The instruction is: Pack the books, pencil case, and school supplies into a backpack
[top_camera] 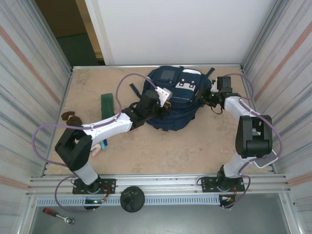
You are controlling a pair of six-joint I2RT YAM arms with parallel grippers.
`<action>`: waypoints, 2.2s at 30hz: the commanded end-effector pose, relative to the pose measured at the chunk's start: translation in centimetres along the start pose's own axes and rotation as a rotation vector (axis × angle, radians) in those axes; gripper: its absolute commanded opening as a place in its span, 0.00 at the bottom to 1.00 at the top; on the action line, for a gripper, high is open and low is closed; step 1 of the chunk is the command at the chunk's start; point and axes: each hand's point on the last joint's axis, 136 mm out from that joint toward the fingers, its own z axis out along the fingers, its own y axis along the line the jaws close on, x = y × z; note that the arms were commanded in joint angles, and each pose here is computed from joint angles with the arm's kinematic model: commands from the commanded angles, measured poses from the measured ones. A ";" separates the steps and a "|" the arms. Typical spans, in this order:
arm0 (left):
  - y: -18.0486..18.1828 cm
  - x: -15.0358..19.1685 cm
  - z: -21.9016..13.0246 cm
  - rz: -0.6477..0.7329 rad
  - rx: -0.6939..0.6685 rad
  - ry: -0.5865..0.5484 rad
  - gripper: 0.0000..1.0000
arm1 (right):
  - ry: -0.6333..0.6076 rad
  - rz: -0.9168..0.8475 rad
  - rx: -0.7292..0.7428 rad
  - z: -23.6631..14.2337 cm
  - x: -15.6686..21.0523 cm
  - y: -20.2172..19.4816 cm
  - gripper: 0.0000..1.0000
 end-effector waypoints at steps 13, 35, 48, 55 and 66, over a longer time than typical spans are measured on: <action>-3.0 -1.6 0.6 0.007 0.075 -0.052 0.00 | 0.028 0.059 -0.159 -5.7 12.0 1.8 0.79; 2.1 1.3 -1.3 -0.018 -0.036 -0.024 0.00 | -0.123 0.077 -0.009 -5.2 10.4 -3.6 0.00; 6.6 1.8 -2.8 -0.080 -0.088 -0.036 0.00 | -0.012 0.044 0.009 -5.6 8.3 -4.8 0.00; 0.1 0.0 -1.9 -0.080 0.082 -0.071 0.00 | -0.071 0.063 0.003 -6.4 5.2 -4.2 0.09; -3.3 -0.8 0.3 -0.054 0.152 -0.063 0.00 | -0.075 0.179 -0.078 -8.1 11.6 -4.0 0.58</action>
